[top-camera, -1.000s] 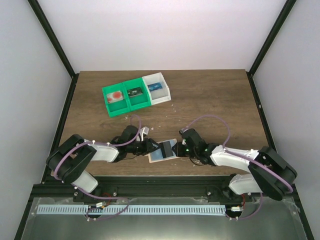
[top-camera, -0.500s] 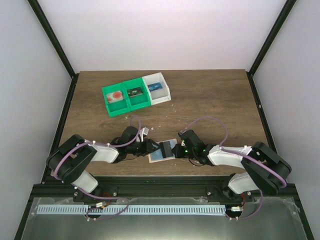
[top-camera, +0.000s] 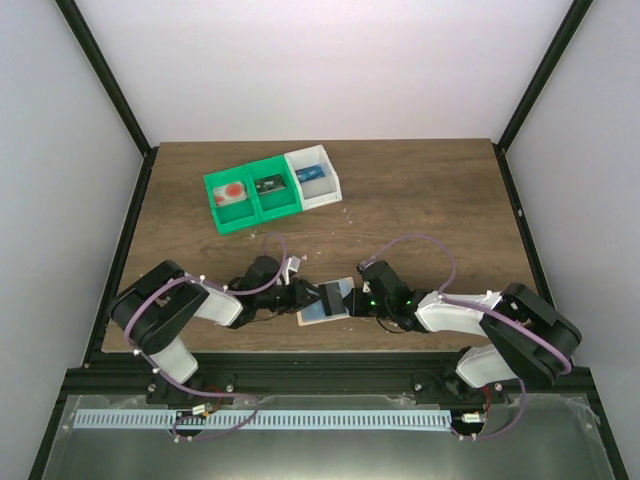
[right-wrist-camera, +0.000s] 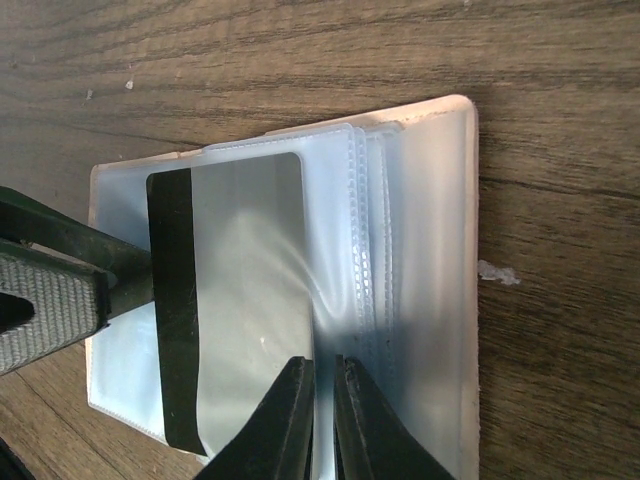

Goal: Take the credit cards out of the card holder

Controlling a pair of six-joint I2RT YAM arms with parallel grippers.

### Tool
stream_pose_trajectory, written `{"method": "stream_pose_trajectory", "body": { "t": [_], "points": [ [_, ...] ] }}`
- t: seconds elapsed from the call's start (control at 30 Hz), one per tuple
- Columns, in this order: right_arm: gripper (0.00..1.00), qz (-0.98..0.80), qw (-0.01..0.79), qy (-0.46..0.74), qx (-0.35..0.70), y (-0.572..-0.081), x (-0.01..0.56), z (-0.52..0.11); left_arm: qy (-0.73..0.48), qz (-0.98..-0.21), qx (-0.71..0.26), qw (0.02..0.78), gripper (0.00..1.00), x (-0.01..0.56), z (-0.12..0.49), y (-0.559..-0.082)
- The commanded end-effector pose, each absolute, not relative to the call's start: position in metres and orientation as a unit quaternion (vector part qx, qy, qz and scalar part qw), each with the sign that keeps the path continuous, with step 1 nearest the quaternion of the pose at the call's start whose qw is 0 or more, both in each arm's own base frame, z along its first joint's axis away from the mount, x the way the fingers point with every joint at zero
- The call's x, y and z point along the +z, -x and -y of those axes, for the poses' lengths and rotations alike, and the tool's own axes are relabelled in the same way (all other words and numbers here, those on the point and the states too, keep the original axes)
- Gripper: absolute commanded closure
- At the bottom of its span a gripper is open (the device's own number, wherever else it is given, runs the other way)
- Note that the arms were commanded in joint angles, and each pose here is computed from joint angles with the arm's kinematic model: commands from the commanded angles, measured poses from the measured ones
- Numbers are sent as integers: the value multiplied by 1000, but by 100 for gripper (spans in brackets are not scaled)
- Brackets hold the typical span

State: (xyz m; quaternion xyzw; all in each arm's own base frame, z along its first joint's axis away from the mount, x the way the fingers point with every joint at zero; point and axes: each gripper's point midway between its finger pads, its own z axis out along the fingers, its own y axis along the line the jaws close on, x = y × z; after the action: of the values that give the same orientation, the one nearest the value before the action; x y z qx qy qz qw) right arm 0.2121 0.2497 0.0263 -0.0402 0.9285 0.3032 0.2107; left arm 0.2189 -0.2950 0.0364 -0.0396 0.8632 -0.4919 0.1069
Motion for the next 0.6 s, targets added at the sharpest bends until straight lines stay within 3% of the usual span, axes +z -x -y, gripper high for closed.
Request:
{"method": "stream_pose_trajectory", "body": {
  "t": [0.0,0.57],
  "points": [
    [91,-937,195,37,288,-205,14,-243,37,-853,-509,110,67,38,303,-221],
    [91,-938,195,33,286,-205,13,-241,31,-859,-501,102,81,29,305,-221]
  ]
}}
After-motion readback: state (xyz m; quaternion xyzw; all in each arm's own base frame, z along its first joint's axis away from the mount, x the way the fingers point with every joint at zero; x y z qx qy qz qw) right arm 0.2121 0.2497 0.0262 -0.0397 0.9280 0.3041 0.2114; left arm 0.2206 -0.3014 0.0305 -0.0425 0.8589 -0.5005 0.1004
